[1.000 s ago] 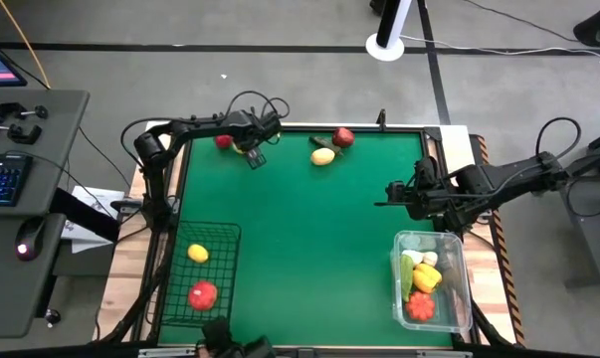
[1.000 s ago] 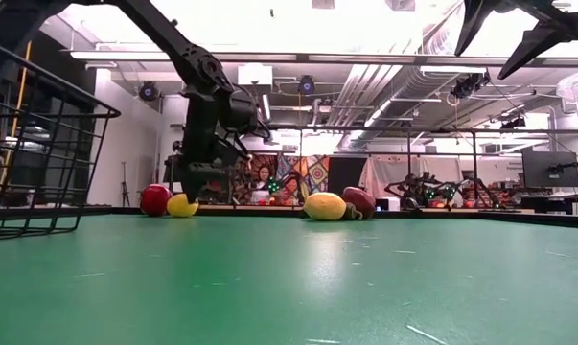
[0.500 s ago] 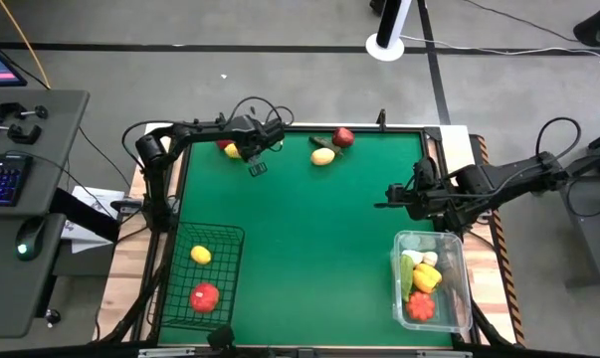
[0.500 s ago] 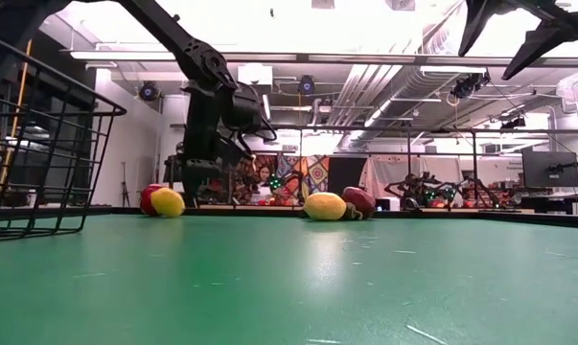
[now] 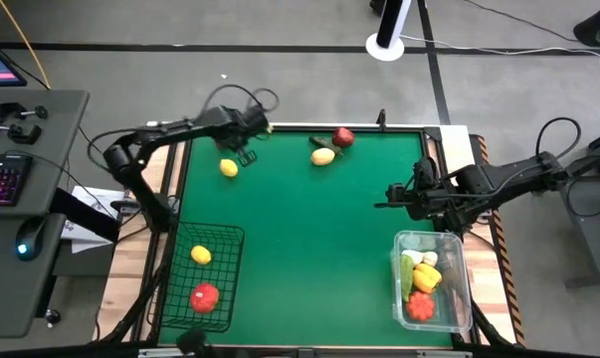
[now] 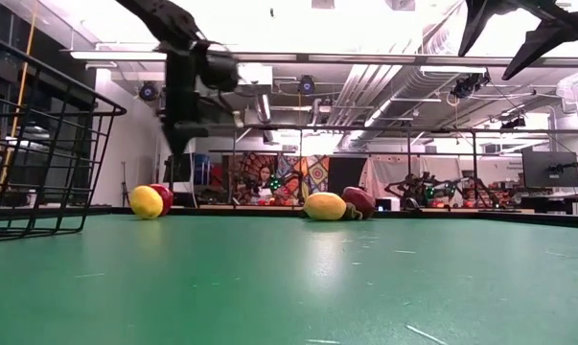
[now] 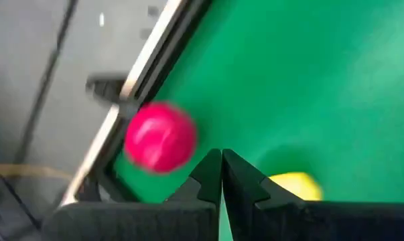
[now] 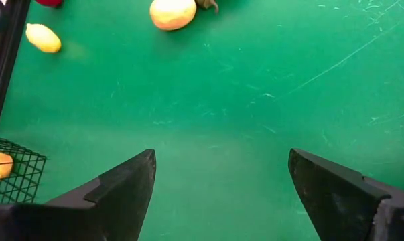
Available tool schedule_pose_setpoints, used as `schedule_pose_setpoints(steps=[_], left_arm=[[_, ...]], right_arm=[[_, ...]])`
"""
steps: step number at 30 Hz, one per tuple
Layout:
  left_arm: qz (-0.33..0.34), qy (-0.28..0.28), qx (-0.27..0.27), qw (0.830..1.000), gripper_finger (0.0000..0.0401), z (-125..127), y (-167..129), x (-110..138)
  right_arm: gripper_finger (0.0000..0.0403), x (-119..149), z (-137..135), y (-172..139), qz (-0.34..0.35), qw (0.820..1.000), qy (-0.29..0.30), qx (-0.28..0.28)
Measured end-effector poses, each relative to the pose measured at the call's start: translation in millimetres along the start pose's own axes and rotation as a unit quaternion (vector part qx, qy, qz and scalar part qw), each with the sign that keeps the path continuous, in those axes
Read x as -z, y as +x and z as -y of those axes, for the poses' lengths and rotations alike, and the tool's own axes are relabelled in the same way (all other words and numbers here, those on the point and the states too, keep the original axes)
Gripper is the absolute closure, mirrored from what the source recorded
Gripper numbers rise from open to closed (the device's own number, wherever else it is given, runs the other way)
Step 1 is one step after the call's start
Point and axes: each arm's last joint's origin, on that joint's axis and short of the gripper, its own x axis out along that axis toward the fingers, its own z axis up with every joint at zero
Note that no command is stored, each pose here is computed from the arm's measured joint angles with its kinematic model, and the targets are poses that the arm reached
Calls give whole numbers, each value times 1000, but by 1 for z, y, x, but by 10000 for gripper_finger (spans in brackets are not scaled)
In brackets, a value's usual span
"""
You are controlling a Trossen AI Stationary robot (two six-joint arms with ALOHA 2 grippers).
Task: Sort produce into baskets
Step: Put the yellow lemon into the black wire basket
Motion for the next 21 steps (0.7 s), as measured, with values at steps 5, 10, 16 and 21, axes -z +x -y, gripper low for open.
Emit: schedule_pose_setpoints(steps=[5,10,16,21], left_arm=[[-63,-67,75,993,401,-23,28,23],[-105,-89,79,987,401,-17,53,37],[-138,-107,23,984,401,-6,66,53],[-171,-90,45,980,401,10,70,68]], right_arm=[[70,0,0,0,0,1000,0,0],[70,0,0,0,0,1000,0,0],[70,0,0,0,1,1000,0,0],[70,0,0,0,1,1000,-7,0]])
